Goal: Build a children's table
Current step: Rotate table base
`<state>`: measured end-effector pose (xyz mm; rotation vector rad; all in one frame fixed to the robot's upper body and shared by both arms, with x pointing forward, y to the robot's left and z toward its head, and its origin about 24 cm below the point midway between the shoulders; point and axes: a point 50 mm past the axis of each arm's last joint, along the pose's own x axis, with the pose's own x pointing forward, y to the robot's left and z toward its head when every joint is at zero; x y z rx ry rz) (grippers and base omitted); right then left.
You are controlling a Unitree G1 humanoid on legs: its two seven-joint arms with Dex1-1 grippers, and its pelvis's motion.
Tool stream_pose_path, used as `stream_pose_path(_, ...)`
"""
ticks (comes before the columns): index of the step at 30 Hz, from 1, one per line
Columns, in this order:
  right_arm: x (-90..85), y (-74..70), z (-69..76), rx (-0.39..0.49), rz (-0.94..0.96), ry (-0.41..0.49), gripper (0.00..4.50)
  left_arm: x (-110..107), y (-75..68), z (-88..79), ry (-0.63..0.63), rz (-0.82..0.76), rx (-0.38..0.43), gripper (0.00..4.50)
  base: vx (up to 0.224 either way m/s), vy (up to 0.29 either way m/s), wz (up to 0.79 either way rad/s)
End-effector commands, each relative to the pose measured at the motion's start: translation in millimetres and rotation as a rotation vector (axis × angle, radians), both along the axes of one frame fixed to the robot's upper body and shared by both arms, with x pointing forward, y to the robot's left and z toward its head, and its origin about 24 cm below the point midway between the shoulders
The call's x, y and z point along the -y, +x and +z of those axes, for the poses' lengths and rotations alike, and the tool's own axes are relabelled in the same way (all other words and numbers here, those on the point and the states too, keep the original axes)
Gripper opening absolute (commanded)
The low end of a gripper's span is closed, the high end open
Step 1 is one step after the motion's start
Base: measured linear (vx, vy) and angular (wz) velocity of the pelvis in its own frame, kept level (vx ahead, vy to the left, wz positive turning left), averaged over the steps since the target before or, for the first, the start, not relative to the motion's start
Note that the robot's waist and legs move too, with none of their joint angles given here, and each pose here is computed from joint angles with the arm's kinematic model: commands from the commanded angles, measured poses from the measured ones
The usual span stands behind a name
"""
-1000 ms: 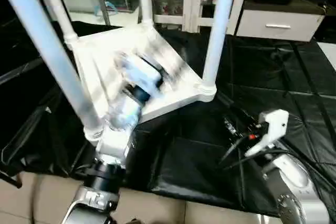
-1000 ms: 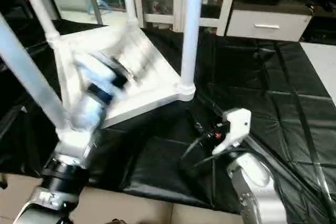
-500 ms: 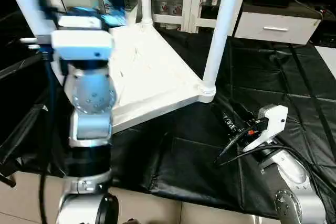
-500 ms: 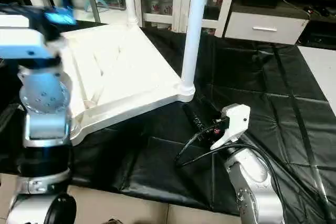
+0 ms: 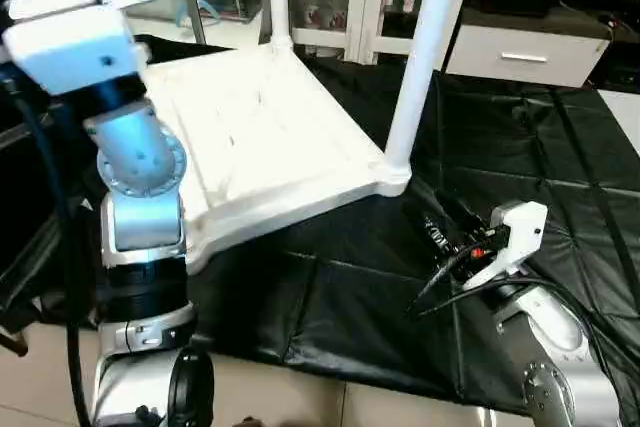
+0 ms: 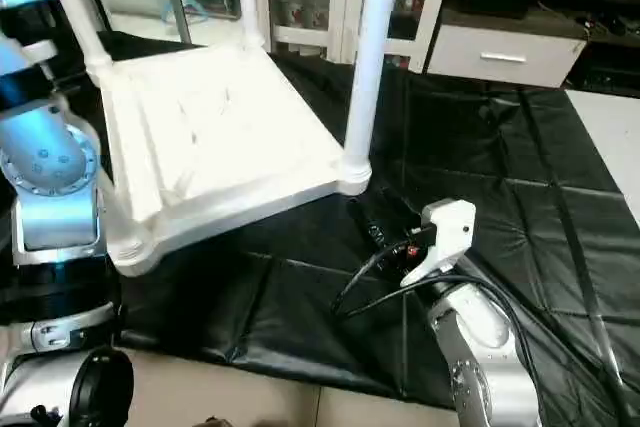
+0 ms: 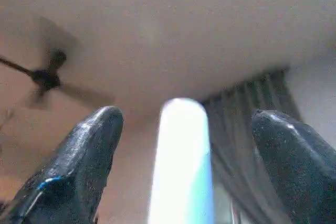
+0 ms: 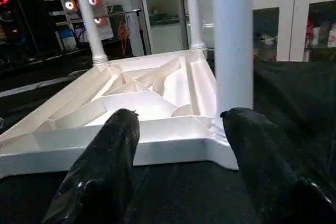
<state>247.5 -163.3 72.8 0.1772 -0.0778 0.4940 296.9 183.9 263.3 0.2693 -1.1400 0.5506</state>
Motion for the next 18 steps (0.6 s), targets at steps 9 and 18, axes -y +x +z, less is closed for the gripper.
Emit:
stream_pose_path(9,-4.0,-4.4,-6.1,-0.017,0.006,0.004,2.87,10.7,40.8,-107.8,-0.155,-0.433,-0.590,4.46,0.000,0.000,0.00)
stream_pose_path(18,-5.7,-8.7,-11.0,-0.036,0.009,0.003,2.87,15.9,36.2,-187.0,-0.349,-0.791,-0.930,4.46,-0.006,0.001,0.01)
